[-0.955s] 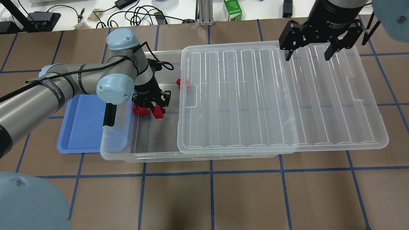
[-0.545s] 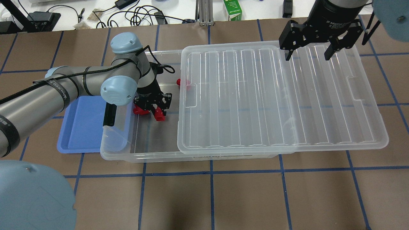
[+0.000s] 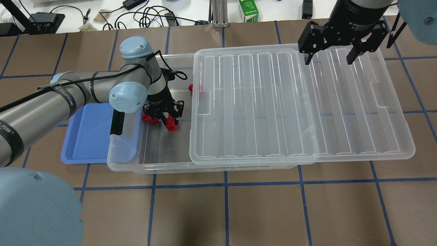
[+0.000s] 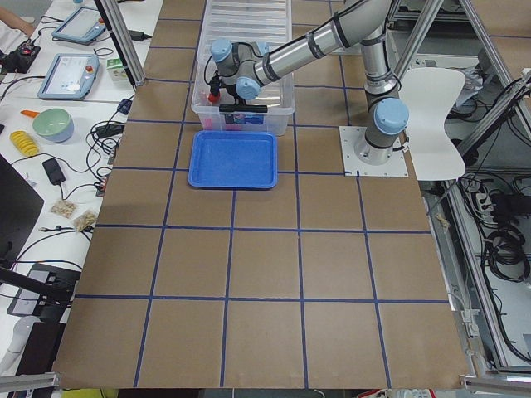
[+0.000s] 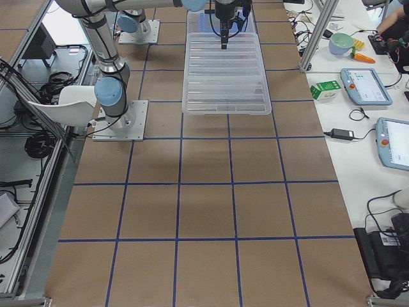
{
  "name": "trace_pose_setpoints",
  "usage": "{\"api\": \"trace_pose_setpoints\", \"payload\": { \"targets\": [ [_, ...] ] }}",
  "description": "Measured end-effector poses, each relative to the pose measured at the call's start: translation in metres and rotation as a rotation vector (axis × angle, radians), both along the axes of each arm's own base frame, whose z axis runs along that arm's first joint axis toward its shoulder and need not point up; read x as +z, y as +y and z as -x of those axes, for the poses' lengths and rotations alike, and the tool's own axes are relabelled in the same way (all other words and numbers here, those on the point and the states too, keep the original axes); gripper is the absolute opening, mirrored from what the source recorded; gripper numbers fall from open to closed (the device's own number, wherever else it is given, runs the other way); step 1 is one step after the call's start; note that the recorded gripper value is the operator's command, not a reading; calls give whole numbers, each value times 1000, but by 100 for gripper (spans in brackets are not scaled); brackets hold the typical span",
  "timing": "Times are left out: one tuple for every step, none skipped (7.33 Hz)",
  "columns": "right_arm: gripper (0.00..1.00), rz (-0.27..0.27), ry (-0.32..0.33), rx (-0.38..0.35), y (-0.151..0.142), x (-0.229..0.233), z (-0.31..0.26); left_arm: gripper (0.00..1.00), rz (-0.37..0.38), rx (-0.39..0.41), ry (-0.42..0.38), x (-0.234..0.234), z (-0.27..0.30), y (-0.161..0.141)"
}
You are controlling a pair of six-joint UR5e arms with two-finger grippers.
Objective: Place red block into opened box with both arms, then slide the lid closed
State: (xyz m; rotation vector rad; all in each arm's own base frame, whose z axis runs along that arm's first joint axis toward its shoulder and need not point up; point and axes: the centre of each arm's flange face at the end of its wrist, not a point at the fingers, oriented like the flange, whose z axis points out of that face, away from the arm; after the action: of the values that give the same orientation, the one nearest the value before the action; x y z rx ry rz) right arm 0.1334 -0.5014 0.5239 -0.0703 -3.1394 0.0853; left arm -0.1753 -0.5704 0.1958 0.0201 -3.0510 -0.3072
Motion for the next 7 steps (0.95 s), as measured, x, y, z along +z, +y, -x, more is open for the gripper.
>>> {"api": "trace_pose_setpoints", "payload": {
  "targets": [
    [100,0,0,0,0,0,0,100,15,1,1,7,0,-2],
    [100,1,0,0,0,1,0,100,41,2,-2,22,-1,-5],
    [100,3,2,7,-2,1,4,100,64,4,-5,39,-3,-8],
    [100,4,16,23,-6,2,20,100,76,4,-7,61,-4,-9],
    [100,0,44,32,-12,2,57,100,79,5,-10,89,-5,-8],
    [100,-7,61,43,-16,3,102,100,79,6,-12,123,-7,-8],
    [100,-14,71,68,-16,4,143,100,73,10,-18,164,-11,-6]
  ]
}}
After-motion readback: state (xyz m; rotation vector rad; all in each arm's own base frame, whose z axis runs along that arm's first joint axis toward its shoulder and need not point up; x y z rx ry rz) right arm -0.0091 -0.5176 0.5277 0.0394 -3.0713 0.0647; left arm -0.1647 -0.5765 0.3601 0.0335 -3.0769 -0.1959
